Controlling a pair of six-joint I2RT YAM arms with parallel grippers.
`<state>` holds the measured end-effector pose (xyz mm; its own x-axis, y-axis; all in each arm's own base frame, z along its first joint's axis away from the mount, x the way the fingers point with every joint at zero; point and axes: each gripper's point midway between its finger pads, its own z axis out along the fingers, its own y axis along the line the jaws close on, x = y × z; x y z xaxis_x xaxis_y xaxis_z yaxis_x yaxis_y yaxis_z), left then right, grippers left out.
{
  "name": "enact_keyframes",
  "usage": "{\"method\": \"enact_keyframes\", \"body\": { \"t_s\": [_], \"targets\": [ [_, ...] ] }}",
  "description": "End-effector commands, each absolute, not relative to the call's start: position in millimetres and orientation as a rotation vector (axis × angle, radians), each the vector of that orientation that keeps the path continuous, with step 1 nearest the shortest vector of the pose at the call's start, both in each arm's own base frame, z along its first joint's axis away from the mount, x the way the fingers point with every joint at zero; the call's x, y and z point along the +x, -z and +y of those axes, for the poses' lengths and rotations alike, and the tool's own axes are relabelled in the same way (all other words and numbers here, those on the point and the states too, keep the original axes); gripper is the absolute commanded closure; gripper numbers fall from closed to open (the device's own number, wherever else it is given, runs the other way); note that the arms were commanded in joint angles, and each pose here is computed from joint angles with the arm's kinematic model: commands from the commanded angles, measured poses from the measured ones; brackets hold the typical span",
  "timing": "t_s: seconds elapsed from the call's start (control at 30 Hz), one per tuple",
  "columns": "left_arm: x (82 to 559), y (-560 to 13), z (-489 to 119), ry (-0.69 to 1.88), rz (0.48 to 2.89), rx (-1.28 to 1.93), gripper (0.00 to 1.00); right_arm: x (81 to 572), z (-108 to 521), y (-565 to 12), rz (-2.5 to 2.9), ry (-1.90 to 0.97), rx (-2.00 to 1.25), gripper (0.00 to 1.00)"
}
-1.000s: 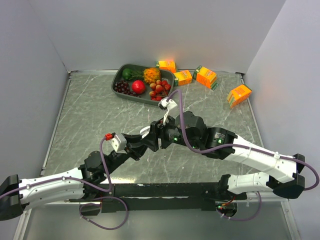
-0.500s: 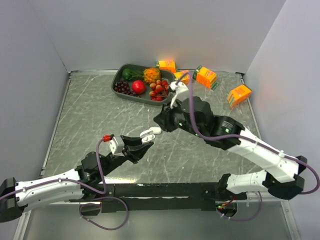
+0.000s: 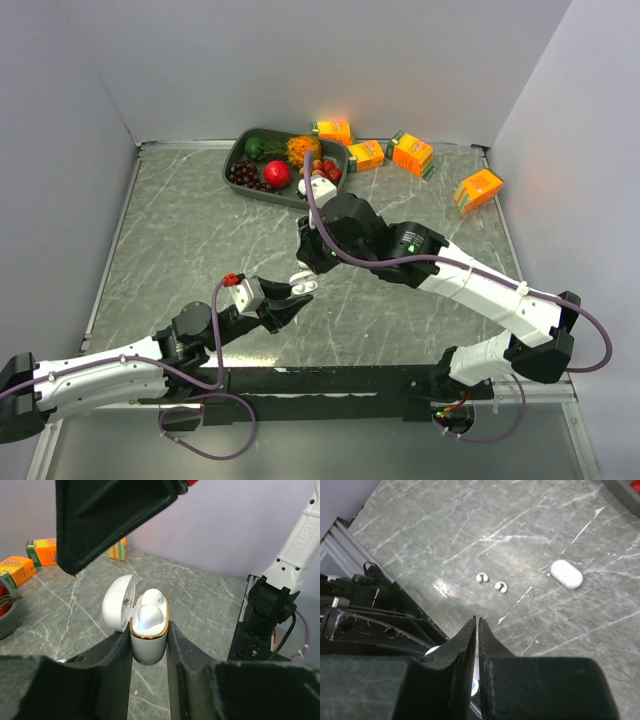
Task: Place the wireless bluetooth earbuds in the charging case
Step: Close the charging case.
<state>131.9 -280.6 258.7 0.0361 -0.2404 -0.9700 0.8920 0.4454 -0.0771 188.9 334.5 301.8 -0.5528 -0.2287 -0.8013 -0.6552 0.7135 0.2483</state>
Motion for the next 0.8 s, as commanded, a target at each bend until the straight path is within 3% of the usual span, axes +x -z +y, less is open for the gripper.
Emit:
{"method": "enact_keyframes", "body": {
  "t_s": [0.0, 0.77],
  "targets": [
    [132.0, -287.8, -279.3, 0.989, 1.158, 0.646, 0.99, 174.0, 337.1, -316.2, 2.105, -0.739, -0.713, 0.87],
    [145.5, -296.9, -272.0, 0.938, 1.162, 0.565, 0.99, 139.1, 332.2, -308.4, 2.131, -0.764, -0.755, 0.89]
  ]
}}
